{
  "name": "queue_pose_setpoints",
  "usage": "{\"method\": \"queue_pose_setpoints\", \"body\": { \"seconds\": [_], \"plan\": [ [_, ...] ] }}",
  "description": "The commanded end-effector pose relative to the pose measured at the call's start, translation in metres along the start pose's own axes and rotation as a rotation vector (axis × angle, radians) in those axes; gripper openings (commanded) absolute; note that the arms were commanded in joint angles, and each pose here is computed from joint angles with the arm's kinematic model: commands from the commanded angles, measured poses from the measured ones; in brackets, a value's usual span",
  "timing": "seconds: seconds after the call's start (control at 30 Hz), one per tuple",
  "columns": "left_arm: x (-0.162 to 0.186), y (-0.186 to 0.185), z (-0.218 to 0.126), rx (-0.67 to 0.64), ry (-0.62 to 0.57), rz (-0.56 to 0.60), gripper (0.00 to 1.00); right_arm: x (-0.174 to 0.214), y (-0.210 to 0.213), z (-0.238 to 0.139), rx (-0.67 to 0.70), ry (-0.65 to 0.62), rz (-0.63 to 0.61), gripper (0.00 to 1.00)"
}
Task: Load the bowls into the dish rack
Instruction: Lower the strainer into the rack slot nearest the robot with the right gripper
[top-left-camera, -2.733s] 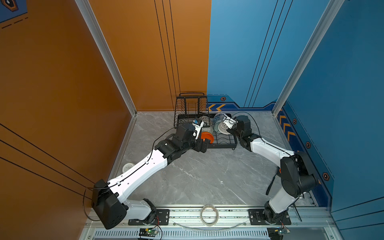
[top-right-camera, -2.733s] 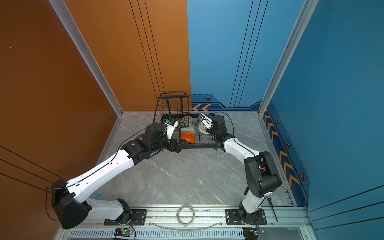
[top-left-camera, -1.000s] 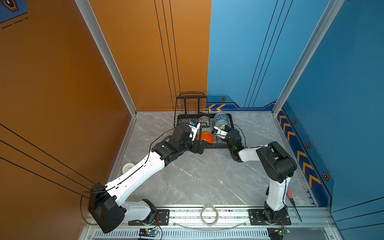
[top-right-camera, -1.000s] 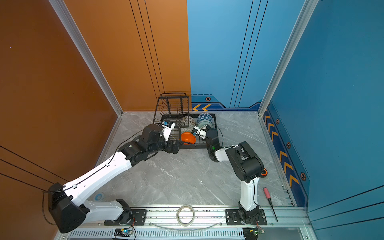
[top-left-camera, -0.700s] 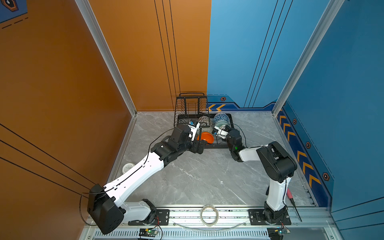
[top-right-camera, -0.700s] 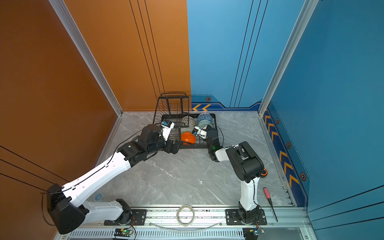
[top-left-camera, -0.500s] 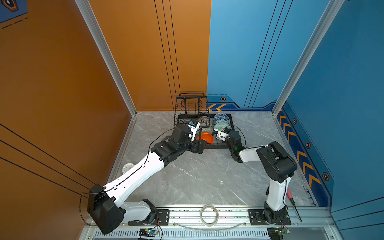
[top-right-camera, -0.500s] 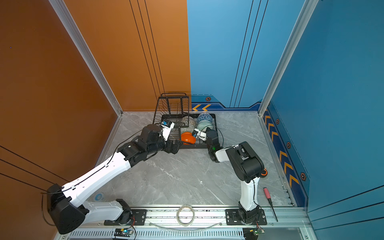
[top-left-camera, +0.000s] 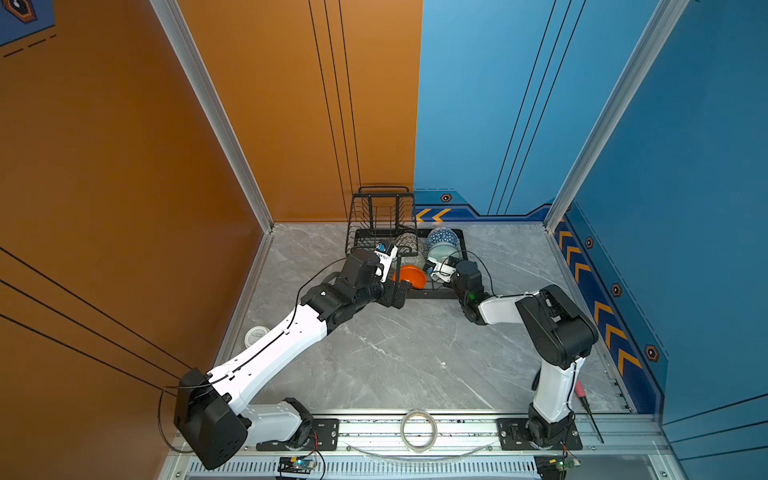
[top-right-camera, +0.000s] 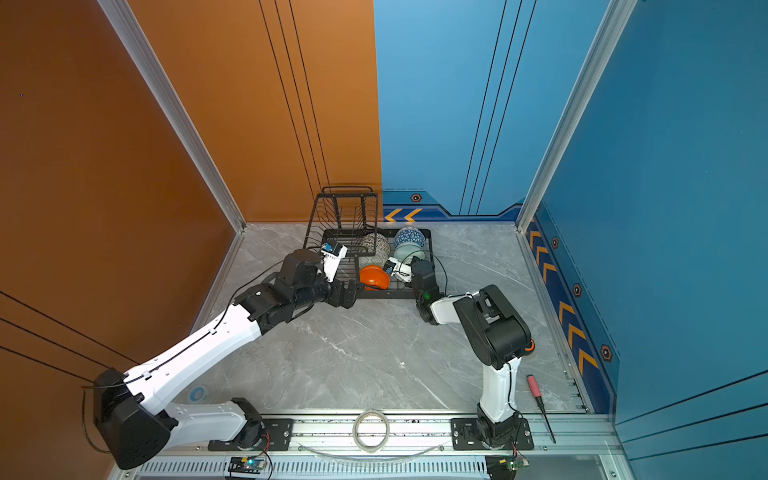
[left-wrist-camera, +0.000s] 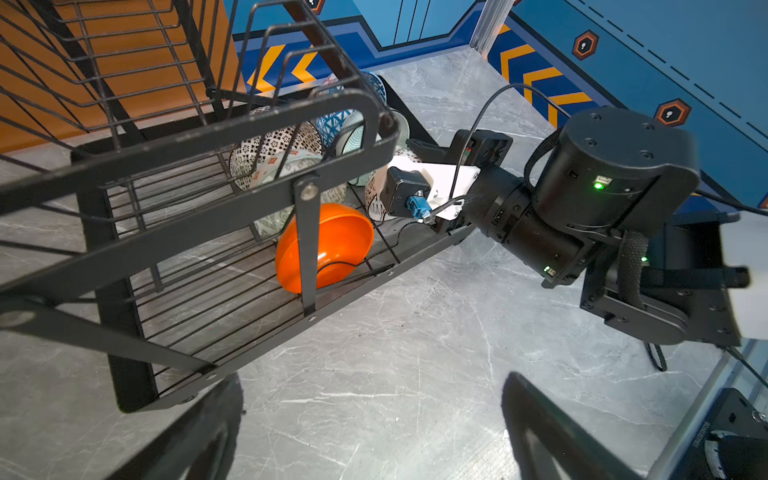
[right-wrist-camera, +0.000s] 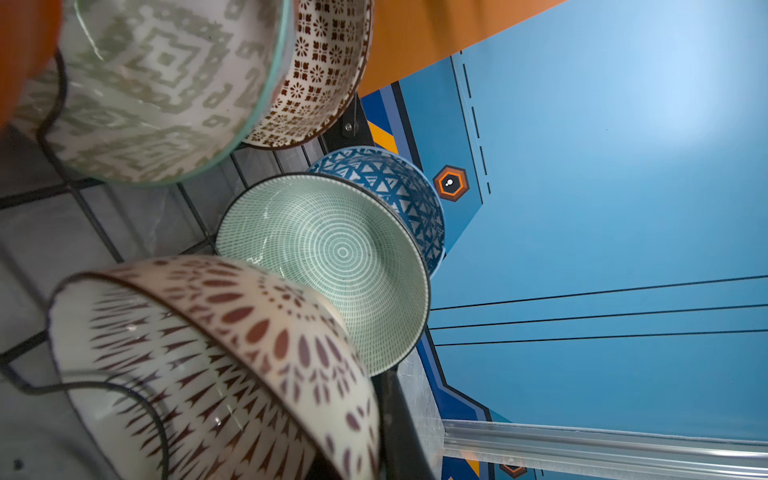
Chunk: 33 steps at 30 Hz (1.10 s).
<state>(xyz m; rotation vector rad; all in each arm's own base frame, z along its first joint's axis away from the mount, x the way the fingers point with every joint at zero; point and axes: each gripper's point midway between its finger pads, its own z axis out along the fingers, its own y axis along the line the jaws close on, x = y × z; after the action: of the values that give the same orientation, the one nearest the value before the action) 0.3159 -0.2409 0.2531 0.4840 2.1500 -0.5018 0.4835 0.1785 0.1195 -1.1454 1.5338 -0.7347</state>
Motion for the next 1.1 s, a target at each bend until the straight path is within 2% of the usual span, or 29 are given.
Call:
{"method": "queue_pose_setpoints", "body": {
  "seconds": [0.0, 0.17, 0.73, 0.93, 1.07],
  "plan": [
    [-0.002, 0.002, -0.005, 0.010, -0.020, -0.022, 0.98, -0.011, 0.020, -0.013, -0.113, -0.023, 0.034, 0.01],
    [-0.001, 0.002, -0.005, 0.012, -0.019, -0.024, 0.98, -0.013, 0.022, -0.019, -0.125, -0.021, 0.041, 0.12],
    [0.003, 0.006, -0.011, 0.003, -0.027, -0.032, 0.98, -0.022, 0.016, -0.027, -0.109, -0.029, 0.056, 0.28],
    [0.002, 0.007, -0.012, 0.002, -0.030, -0.032, 0.98, -0.022, 0.008, -0.030, -0.101, -0.029, 0.081, 0.43],
    [0.002, 0.006, -0.013, 0.005, -0.032, -0.033, 0.98, -0.022, 0.005, -0.032, -0.103, -0.029, 0.087, 0.44]
  ]
}}
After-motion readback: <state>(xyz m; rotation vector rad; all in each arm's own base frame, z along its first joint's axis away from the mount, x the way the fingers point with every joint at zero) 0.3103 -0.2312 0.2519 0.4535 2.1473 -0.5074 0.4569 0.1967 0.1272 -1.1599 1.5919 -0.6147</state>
